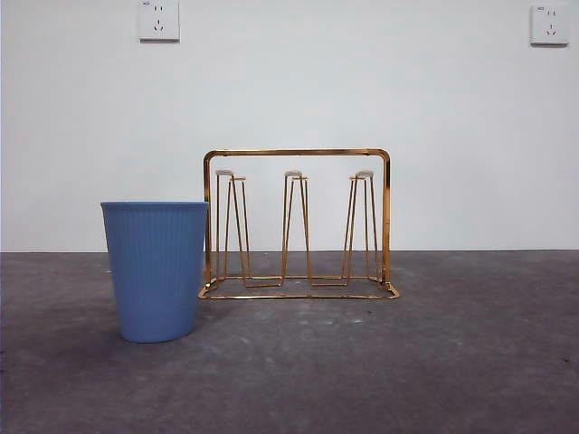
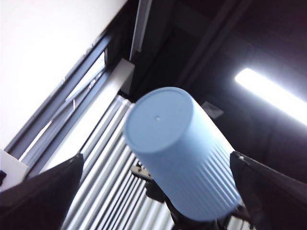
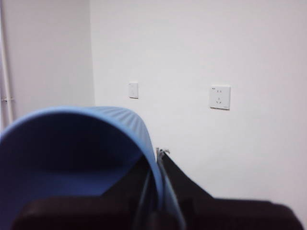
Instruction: Pick up cup 1,put cup 1 in the cup rack,pick up cup 2,put cup 2 in the cup rack
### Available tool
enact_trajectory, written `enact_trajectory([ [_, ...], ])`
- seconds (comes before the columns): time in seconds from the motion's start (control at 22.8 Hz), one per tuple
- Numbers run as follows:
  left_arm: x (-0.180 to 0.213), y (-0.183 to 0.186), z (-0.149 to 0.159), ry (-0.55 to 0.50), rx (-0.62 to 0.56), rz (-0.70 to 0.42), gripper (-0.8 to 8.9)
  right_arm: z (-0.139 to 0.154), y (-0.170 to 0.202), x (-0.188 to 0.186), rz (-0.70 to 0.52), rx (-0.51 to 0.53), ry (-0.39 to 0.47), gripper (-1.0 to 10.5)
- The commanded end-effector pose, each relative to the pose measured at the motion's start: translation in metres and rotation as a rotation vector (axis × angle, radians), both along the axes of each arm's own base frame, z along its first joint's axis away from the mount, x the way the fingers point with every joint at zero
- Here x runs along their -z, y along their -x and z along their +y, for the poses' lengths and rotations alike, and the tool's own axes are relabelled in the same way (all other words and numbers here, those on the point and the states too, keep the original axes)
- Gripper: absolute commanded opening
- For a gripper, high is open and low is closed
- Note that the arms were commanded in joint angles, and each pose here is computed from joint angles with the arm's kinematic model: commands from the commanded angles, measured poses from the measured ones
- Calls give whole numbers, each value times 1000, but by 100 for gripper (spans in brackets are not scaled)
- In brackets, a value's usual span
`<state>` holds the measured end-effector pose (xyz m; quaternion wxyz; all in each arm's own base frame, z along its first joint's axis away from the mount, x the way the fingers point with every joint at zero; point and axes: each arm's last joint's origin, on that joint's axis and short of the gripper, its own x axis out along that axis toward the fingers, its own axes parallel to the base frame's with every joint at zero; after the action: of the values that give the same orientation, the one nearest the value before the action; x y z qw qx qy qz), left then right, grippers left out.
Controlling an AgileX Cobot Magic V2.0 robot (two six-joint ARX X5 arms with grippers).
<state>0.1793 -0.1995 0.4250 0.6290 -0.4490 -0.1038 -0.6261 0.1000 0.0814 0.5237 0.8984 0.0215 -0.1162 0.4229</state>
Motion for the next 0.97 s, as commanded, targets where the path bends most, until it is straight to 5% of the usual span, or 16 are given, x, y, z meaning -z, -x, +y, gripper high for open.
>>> enact_trajectory([
  [0.04,1,-1,-2,26,4,4,646,5,-6,2,0,-9,6,-11],
  [0.48,0,-2,-1,64,-4,-1,645,25,-33,9,38,-29,36,-11],
  [0.66,0,-2,-1,63,-7,-4,496,30,-39,12,51,-36,47,-11],
  [0.88,0,-2,-1,66,-7,-7,440,30,-39,12,50,-36,47,-11],
  [0.97,0,-2,-1,68,-7,-8,324,30,-39,12,52,-35,48,-11],
])
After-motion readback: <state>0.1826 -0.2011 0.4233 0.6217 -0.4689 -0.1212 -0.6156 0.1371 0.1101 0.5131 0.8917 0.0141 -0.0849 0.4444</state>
